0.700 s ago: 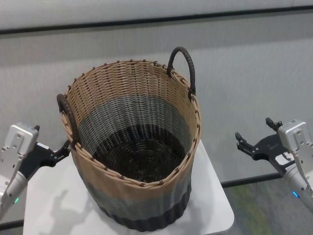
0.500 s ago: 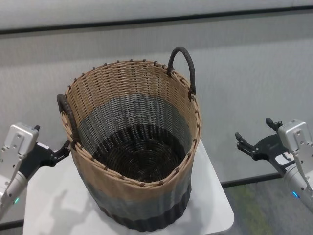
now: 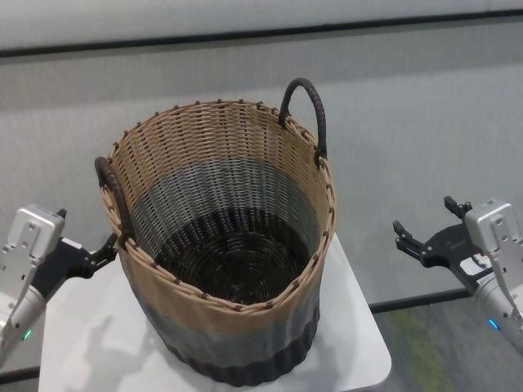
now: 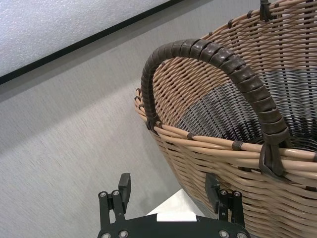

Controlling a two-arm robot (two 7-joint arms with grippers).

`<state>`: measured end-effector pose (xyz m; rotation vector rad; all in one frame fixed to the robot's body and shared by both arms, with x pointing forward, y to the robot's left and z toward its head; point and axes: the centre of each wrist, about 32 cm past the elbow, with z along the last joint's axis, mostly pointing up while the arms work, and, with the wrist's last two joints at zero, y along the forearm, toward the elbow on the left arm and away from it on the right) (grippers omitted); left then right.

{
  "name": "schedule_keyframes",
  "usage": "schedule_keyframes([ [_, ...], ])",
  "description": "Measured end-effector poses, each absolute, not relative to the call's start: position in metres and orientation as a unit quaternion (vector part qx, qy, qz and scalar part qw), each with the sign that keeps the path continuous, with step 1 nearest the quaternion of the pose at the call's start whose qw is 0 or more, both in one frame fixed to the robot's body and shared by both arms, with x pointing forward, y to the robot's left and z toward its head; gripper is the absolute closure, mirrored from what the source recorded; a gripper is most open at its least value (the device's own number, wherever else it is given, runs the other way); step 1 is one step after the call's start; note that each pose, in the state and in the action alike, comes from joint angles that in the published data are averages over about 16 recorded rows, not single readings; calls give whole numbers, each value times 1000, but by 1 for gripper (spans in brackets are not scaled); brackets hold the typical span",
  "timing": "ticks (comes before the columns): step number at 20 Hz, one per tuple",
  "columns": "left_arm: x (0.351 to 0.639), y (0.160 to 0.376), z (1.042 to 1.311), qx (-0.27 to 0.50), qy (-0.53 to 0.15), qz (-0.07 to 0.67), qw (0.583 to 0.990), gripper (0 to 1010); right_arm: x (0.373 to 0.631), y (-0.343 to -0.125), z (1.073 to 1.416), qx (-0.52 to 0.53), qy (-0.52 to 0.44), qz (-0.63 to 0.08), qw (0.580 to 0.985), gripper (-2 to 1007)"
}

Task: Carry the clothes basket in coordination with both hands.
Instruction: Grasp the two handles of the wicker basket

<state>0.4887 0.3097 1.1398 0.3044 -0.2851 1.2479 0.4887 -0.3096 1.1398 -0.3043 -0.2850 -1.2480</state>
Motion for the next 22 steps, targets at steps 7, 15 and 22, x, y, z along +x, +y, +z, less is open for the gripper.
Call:
schedule_keyframes([
  [7,489,310,1140,141,-133,580,791,8,489,-310,1140,-141,-132,-580,791,5],
  [15,489,310,1140,141,-133,580,791,8,489,-310,1140,-141,-132,-580,791,5],
  [22,489,310,1140,141,-133,580,791,8,489,-310,1140,-141,-132,-580,791,5],
])
